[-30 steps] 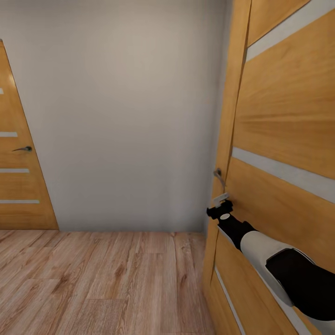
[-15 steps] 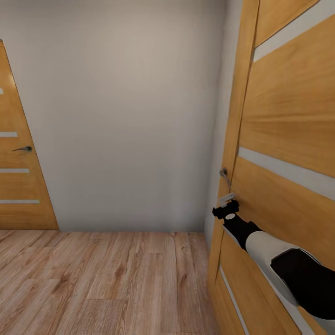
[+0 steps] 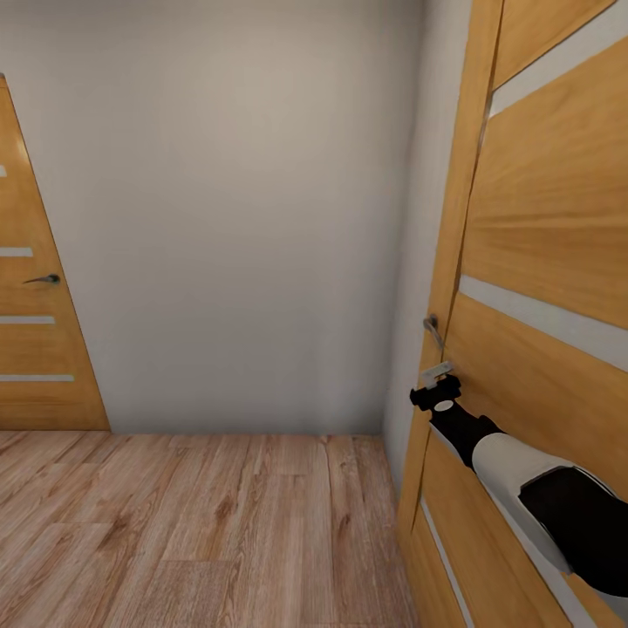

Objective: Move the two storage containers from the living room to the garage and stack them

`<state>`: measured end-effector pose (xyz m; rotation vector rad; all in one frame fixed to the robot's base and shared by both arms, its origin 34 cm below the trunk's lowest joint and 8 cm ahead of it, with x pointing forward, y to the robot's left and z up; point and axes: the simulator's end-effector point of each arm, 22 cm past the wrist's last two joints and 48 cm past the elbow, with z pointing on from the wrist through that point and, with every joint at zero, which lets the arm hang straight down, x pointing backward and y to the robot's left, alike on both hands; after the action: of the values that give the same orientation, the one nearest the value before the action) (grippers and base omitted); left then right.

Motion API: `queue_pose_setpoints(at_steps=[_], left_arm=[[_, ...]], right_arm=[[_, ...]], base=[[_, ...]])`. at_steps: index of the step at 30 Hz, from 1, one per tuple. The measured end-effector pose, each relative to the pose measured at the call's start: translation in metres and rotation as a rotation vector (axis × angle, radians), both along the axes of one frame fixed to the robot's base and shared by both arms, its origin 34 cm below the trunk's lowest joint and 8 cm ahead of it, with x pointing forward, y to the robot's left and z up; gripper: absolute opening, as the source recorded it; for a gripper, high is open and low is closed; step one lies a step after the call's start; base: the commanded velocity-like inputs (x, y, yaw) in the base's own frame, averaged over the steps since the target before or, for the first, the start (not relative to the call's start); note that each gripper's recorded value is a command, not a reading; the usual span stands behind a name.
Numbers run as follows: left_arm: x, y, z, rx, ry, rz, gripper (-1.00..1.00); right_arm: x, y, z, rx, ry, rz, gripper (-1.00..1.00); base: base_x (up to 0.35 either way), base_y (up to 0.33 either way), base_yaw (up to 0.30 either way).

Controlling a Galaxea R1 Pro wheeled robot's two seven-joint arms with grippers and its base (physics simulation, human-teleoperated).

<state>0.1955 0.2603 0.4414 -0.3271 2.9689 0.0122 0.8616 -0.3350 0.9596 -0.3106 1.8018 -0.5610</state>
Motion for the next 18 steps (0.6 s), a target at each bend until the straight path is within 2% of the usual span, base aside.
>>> queue_pose_setpoints(at_steps=[18], left_arm=[[0.0000,0.0000,0.0000,0.000,0.000,0.000,1.00]], right_arm=[[0.0028,0.0005,0.0087,0.017,-0.019,0.000,1.00]], base=[[0.000,0.000,0.000]])
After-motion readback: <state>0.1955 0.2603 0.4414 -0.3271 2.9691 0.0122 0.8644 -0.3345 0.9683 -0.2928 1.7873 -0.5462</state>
